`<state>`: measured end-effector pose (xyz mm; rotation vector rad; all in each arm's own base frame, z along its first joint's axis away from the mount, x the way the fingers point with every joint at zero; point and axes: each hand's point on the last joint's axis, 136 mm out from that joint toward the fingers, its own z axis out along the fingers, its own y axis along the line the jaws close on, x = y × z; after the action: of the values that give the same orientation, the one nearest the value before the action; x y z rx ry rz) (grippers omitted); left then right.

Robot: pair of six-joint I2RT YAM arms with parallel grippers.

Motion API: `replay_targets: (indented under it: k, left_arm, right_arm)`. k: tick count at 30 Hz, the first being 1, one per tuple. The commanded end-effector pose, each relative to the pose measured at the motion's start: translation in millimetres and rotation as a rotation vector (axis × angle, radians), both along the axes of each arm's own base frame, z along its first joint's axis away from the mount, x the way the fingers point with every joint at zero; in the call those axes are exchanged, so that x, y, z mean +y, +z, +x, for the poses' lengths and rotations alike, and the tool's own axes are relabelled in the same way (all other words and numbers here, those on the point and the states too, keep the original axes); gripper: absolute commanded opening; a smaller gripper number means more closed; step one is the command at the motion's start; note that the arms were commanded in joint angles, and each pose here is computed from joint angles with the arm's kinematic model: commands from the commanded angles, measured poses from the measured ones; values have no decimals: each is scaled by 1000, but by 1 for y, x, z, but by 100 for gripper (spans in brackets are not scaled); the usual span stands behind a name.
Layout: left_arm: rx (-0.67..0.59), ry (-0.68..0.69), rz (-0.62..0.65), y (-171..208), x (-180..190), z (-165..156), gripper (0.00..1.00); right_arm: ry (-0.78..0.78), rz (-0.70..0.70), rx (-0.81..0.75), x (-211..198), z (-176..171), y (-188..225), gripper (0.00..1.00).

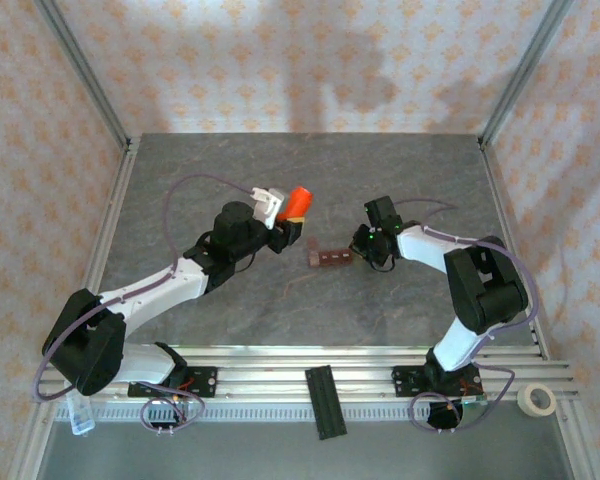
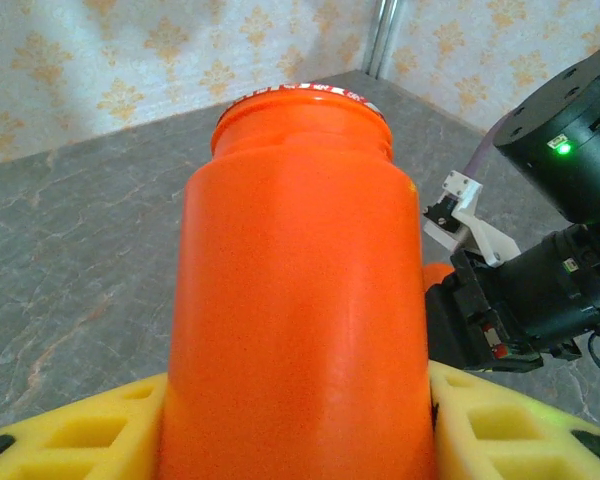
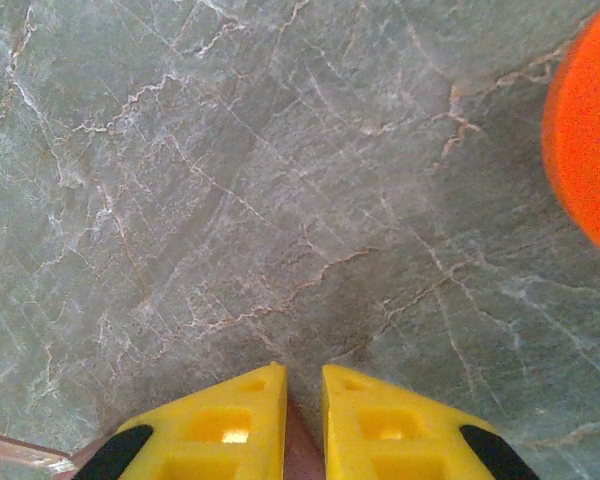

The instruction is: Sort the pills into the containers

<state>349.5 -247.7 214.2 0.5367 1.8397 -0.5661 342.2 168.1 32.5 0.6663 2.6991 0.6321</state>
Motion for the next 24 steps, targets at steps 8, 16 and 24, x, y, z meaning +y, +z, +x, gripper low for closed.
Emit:
replay_targets:
  k: [8,16,24]
  left_arm:
    - [-21,14,5,2,1,0,0]
    - [-25,23,6,1,3,-1,0]
    - [29,22,38,-10,16,-21,0]
  right_arm:
    - [10,53,-17,20,-4,8,16]
    - [2,71,-29,29,-6,17,16]
    - [-64,56,-195,14,7,95,48]
